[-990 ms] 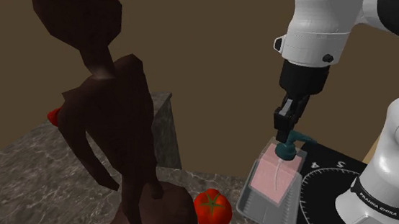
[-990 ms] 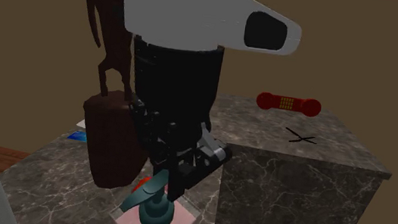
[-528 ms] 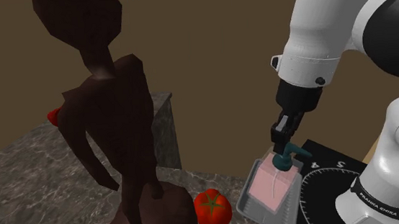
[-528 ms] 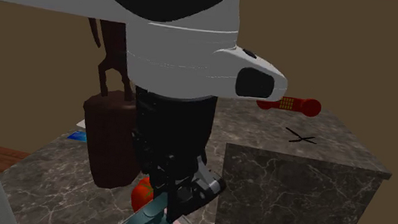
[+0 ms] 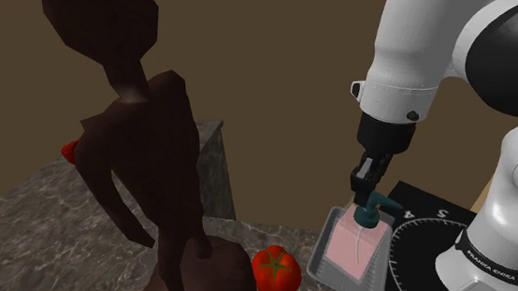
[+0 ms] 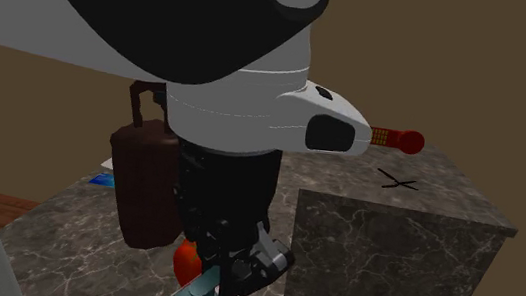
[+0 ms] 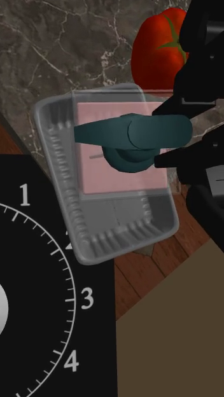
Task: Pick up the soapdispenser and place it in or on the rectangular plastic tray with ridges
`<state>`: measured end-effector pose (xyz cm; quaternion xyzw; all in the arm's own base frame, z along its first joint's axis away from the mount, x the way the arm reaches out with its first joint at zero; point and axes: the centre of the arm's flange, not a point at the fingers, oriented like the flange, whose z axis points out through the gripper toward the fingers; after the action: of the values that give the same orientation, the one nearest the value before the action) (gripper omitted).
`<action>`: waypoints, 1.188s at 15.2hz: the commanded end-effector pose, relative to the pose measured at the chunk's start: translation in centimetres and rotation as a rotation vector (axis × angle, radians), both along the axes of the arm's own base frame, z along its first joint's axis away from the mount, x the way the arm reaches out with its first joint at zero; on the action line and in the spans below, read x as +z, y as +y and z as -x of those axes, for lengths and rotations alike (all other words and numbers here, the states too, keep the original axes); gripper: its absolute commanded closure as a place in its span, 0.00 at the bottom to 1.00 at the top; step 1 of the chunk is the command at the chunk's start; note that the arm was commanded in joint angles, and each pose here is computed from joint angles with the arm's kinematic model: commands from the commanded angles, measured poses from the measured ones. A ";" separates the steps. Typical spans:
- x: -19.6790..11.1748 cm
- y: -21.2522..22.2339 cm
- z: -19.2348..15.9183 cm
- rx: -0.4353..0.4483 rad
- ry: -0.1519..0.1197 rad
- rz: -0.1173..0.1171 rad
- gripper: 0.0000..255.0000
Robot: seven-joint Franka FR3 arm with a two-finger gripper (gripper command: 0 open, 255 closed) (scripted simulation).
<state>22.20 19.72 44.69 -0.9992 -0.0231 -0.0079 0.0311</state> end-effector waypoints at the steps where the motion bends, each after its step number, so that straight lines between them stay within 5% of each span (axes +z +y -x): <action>1: 0.0 0.0 0.0 0.000 0.000 0.000 1.00; 2: 0.0 0.0 0.0 0.000 0.000 0.000 0.00; 7: 0.0 0.0 0.0 0.000 0.000 0.000 0.00; 11: 5.0 -0.3 0.1 0.000 0.000 0.000 0.00; 18: 5.0 -0.3 0.1 0.000 0.000 0.000 0.00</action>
<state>22.13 19.41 49.67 -0.9992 -0.0231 -0.0081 0.0312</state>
